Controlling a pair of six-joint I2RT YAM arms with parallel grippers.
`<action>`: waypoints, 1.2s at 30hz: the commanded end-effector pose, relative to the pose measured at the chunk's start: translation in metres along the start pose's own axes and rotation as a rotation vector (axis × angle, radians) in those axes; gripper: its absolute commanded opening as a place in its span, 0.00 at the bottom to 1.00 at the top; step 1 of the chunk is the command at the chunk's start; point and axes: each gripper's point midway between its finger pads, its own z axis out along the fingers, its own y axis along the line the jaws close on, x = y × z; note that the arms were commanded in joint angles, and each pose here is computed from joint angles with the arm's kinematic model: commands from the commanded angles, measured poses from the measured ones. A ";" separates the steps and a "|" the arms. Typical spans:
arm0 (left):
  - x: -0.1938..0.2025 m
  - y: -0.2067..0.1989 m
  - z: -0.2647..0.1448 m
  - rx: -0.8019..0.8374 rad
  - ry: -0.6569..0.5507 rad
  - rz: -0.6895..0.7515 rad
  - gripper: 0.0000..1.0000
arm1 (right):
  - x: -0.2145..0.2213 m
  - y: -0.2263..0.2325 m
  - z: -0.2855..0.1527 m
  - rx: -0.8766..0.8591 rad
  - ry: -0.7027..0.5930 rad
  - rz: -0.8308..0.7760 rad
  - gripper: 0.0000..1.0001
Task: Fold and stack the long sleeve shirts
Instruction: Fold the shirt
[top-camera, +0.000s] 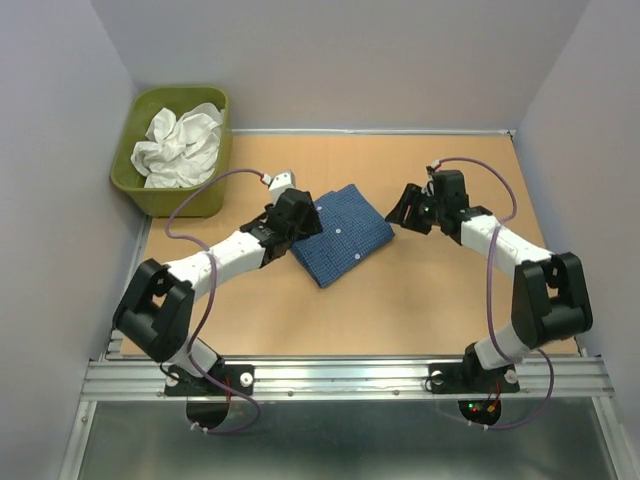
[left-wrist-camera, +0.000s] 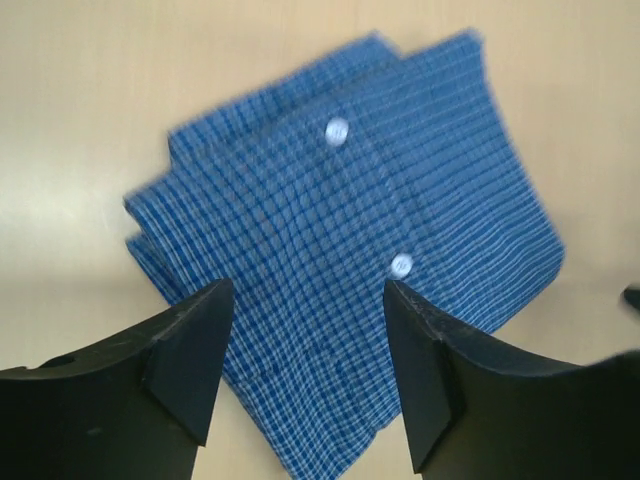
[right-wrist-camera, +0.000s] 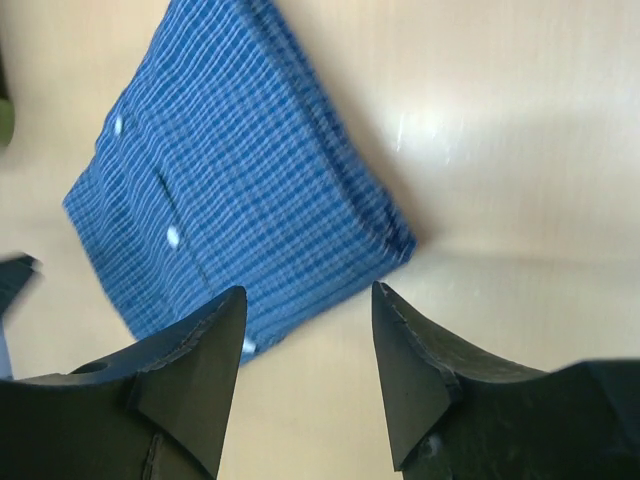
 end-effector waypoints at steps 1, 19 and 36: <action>0.053 0.020 0.021 -0.054 0.105 -0.113 0.65 | -0.019 0.002 0.018 -0.038 0.024 -0.057 0.59; 0.059 0.098 0.071 -0.267 0.178 -0.008 0.35 | 0.087 0.010 0.025 -0.163 0.226 -0.035 0.01; -0.022 0.057 0.011 -0.144 0.003 0.091 0.69 | 0.027 0.045 -0.016 -0.193 -0.034 0.016 0.54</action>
